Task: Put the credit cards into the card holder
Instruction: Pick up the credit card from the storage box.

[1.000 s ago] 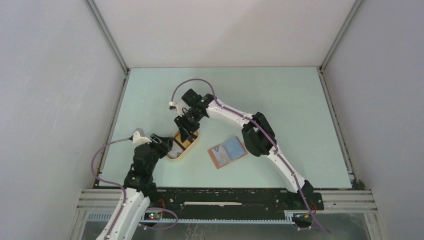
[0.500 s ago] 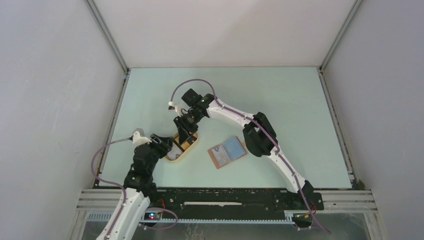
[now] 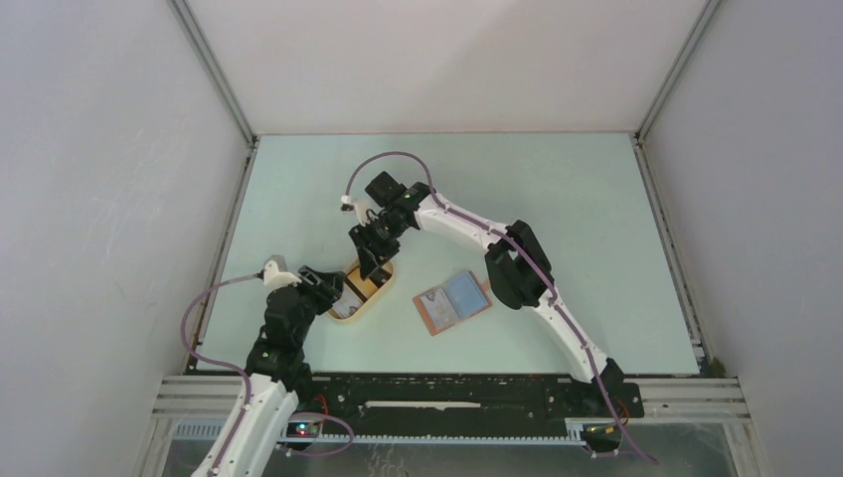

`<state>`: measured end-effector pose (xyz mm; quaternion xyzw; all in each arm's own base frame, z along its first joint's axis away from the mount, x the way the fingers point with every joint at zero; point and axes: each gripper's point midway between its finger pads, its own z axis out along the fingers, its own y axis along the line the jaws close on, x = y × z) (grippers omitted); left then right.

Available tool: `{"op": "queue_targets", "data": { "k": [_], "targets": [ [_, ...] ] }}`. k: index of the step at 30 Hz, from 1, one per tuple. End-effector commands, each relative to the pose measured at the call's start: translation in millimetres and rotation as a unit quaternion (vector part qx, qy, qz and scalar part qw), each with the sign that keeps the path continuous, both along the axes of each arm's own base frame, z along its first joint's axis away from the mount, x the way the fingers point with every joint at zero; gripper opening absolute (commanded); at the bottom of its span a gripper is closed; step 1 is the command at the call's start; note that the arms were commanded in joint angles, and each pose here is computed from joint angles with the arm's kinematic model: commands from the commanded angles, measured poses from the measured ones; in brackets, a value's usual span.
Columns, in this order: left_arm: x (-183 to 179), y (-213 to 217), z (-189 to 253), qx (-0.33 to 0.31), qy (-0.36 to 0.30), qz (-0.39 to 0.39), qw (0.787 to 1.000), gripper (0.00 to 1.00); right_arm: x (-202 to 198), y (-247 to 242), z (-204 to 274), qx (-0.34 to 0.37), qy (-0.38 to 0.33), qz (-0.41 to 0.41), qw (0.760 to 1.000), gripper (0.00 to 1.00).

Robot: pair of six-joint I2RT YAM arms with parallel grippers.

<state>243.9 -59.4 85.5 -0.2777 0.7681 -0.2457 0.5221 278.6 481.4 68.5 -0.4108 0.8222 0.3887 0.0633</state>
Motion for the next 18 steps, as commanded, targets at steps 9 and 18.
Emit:
{"op": "queue_targets", "data": {
  "k": [9, 18],
  "targets": [
    [2, 0, 2, -0.001, -0.011, -0.003, 1.000, 0.56, 0, 10, 0, 0.005, -0.001, 0.000, 1.000, 0.54],
    [2, 0, 2, -0.001, -0.010, -0.003, 1.000, 0.56, -6, 11, -3, 0.009, 0.019, 0.005, 1.000, 0.54]
  ]
}}
